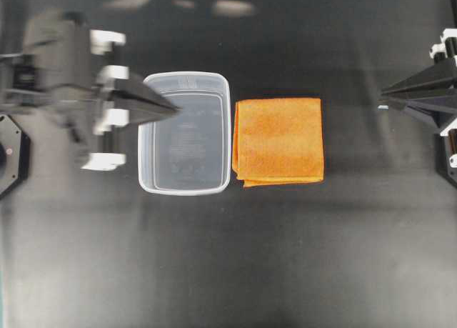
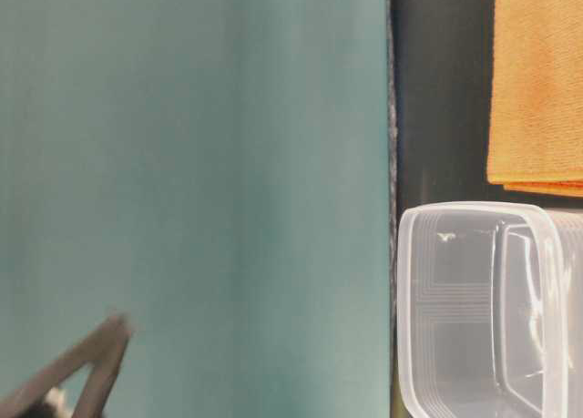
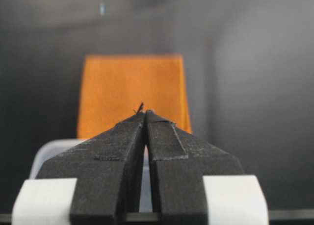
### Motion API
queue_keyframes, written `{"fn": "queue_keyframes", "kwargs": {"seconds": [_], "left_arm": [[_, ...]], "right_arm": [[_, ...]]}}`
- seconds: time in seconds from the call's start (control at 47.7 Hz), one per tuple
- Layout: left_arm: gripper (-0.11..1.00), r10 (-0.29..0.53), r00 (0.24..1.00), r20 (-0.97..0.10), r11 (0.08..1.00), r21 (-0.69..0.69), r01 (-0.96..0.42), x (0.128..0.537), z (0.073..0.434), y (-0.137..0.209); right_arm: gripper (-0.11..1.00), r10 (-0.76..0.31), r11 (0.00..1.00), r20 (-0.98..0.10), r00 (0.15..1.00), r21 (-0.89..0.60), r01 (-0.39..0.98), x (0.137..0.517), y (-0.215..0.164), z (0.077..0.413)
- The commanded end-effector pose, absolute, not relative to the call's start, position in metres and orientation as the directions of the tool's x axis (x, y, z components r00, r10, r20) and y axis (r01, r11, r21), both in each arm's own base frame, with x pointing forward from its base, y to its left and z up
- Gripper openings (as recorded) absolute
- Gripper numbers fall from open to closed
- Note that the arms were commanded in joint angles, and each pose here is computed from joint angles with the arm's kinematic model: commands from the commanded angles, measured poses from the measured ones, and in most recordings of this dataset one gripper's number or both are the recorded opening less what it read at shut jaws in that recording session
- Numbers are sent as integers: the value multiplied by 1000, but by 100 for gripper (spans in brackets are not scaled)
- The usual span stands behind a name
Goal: Place the orange towel into the container with the left arm.
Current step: 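Move the left gripper over the container toward the orange towel, then lower the left gripper onto the towel and close on its center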
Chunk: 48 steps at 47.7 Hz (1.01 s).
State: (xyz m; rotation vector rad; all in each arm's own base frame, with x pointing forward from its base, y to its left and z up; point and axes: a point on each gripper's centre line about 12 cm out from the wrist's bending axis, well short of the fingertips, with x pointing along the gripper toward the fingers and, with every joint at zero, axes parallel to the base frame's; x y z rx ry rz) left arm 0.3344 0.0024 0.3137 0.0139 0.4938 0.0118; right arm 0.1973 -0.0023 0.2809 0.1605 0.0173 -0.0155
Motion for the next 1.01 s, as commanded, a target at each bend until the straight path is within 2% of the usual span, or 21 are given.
{"fn": "queue_keyframes", "kwargs": {"seconds": [0.0, 0.126, 0.252, 0.314, 0.377, 0.44, 0.503, 0.566, 0.629, 0.985], "left_arm": [[0, 13, 855, -518, 1000, 22, -2, 368, 324, 0], [1, 20, 801, -598, 1000, 29, -3, 401, 315, 2], [3, 30, 728, -685, 997, 68, 23, 429, 297, 6], [15, 29, 703, -711, 995, 85, 45, 441, 290, 5], [33, 30, 679, -733, 994, 91, 55, 453, 283, 5], [53, 31, 657, -754, 993, 100, 68, 467, 274, 5], [70, 33, 634, -772, 992, 101, 71, 481, 262, 6], [84, 33, 604, -796, 992, 100, 77, 495, 248, 6], [91, 34, 566, -824, 991, 102, 90, 509, 229, 7], [90, 36, 447, -894, 985, 107, 134, 541, 146, 10]], "right_arm": [[-1, -16, 986, -14, 1000, 164, 18, 198, -3, 285], [6, -15, 986, -11, 1000, 164, 17, 196, -3, 286], [27, -15, 986, -5, 1000, 166, 16, 194, -3, 287], [42, -16, 986, 0, 1000, 166, 15, 193, -3, 287], [58, -16, 986, 8, 1000, 166, 14, 193, -3, 288], [69, -14, 986, 18, 1000, 166, 11, 192, -2, 290], [76, -16, 986, 29, 999, 166, 11, 190, -3, 292], [78, -16, 986, 38, 999, 166, 9, 189, -3, 294], [77, -14, 986, 49, 999, 166, 6, 186, -2, 295], [77, -5, 986, 102, 995, 164, -12, 174, 0, 303]]}}
